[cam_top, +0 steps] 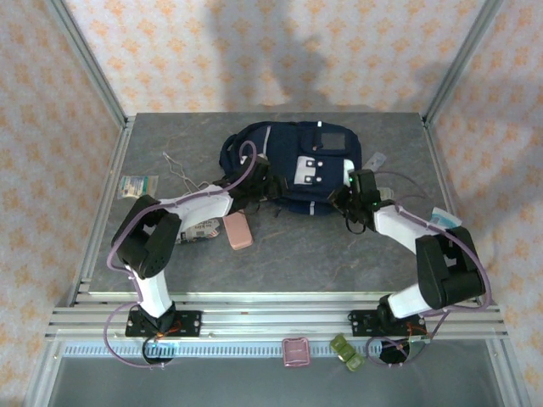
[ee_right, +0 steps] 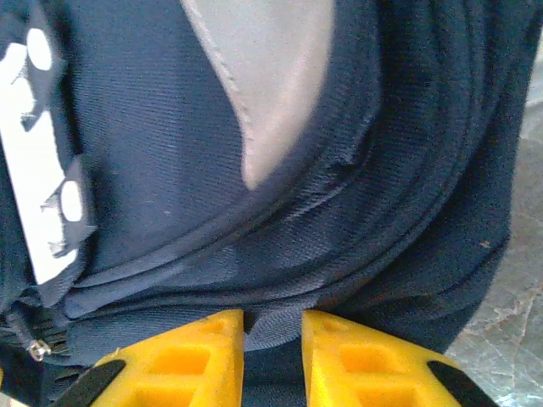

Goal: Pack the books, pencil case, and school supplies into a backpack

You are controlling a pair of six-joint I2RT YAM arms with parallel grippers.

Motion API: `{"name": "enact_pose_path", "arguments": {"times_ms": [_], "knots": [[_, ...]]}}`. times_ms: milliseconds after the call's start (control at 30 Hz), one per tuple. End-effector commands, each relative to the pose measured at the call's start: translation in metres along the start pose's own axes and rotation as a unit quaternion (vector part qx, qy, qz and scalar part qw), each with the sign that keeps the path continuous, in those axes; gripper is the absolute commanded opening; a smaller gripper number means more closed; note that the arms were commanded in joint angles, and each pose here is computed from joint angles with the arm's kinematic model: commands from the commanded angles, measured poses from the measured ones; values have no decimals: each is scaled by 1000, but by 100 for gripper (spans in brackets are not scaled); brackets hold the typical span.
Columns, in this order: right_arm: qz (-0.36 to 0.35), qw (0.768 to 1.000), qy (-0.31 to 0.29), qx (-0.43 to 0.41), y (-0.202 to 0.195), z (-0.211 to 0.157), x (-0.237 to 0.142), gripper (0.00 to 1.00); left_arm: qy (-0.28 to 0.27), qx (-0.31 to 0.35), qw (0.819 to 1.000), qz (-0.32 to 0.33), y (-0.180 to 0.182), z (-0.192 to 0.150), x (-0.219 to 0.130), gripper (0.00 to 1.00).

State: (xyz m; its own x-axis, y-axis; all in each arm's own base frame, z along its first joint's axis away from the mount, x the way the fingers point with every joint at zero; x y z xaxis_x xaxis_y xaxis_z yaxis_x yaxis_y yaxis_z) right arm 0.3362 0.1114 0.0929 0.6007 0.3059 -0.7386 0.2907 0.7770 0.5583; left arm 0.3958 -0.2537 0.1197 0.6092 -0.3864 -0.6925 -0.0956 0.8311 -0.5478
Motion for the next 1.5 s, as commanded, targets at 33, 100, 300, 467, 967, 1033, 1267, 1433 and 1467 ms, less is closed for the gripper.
{"name": "enact_pose_path", "arguments": {"times_ms": [33, 100, 300, 467, 967, 1033, 1267, 1433, 1467], "knots": [[-5, 999, 30, 23, -16, -21, 8, 22, -19, 2, 1000, 14, -7, 6, 14, 64], [-10, 999, 33, 22, -19, -25, 9, 20, -20, 12, 999, 24, -10, 6, 19, 64], [-16, 999, 40, 21, -25, -31, 12, 19, -11, 23, 997, 70, -4, -5, 47, 56], [-14, 999, 44, 24, -27, -35, 15, 18, -7, 20, 997, 76, 1, -9, 55, 36], [-25, 999, 35, 20, -28, -33, 12, 18, -54, 8, 998, 31, -4, 0, 10, 0], [-27, 999, 27, 11, -24, -30, 8, 18, -73, 3, 997, 7, -6, 2, -1, 0], [14, 997, 5, -74, 30, -20, -15, 31, -104, 2, 992, -67, -19, 6, -23, 0], [23, 995, 3, -95, 48, -19, -21, 37, -93, 8, 995, -48, -14, 2, -16, 0], [20, 995, 2, -96, 47, -19, -20, 37, -88, 9, 995, -41, -12, 1, -13, 0]]}}
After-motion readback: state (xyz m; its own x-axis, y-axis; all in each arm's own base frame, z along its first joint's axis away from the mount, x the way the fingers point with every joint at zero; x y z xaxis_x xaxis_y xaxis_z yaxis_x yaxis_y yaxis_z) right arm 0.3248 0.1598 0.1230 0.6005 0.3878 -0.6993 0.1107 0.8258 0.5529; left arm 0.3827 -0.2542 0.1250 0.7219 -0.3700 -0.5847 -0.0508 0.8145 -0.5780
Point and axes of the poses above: each hand's point on the last joint's axis, 136 mm out from that joint toward the fingers, its own x axis out along the fingers, its own y axis along the line the jaws close on, z = x × y, the point moved 3 cm from there along -x, back along the fingers, and after that the axes turned 6 degrees about -x, right-handed, at the moved point
